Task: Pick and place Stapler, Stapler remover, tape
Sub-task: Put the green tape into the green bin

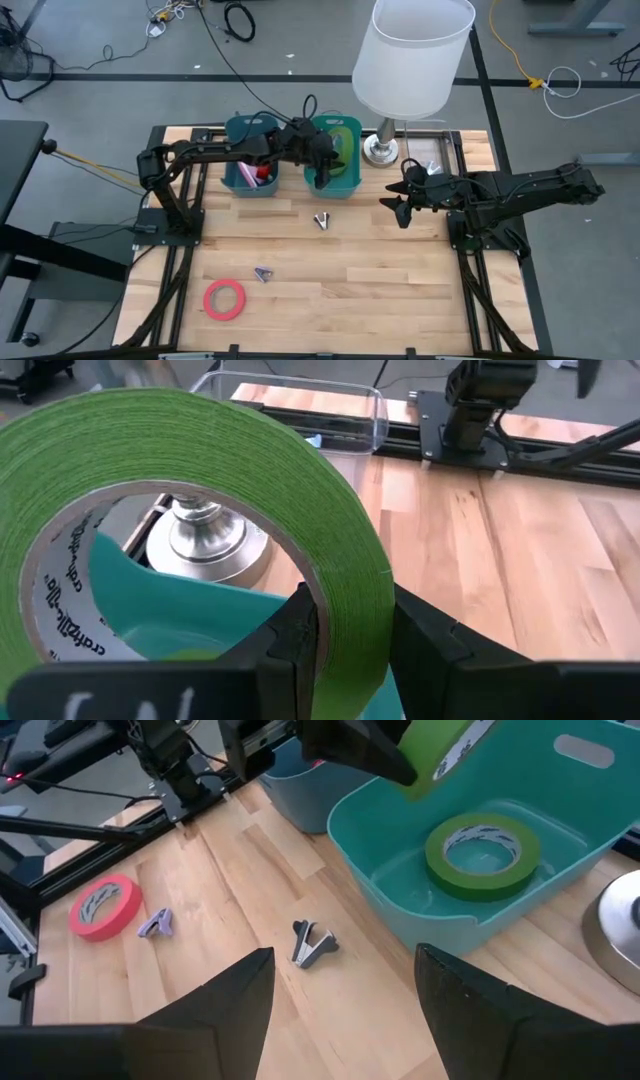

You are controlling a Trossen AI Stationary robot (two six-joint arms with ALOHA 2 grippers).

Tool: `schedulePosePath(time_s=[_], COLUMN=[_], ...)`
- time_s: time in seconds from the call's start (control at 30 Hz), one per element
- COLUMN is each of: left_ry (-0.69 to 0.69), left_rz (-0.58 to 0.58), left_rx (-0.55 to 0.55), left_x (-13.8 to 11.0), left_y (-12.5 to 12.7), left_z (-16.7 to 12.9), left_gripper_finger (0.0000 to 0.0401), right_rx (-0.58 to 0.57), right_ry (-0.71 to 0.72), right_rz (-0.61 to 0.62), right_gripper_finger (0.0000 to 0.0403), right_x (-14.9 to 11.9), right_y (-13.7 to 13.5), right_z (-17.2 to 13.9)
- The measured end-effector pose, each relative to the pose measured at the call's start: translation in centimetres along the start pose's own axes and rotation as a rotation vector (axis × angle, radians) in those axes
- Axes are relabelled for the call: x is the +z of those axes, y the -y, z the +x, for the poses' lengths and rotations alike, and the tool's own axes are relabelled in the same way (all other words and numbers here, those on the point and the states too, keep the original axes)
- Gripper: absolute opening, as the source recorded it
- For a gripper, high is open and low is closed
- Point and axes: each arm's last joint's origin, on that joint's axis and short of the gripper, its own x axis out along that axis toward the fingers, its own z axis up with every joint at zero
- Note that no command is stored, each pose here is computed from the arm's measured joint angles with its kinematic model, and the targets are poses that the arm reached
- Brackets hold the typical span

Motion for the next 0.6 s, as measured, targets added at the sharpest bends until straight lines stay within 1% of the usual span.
schedulePosePath(time_s=[0.23, 0.33, 0.47, 0.6], left_ry=[-0.005, -0.010, -0.017, -0.043], left_rz=[-0.001, -0.001, -0.009, -0.032], left_rx=[0.017, 0.024, 0.034, 0.091], left_x=[-0.04, -0.08, -0.14, -0.38], left_y=[-0.03, 0.00, -0.05, -0.20], left_z=[0.00, 0.01, -0.01, -0.02], left_gripper_finger=[0.0104, 0.0114, 0.0156, 0.0211], right_rx=[0.000, 0.000, 0.000, 0.000], right_ry=[0.000, 0.000, 0.000, 0.000], right_rz=[0.000, 0.000, 0.000, 0.000], right_gripper_finger=[0.0239, 0.0239, 0.0239, 0.0239], right_x=[-0.01, -0.01, -0.01, 0.00], right_y=[0.00, 0.00, 0.00, 0.00], right_z=[0.00, 0.01, 0.00, 0.00])
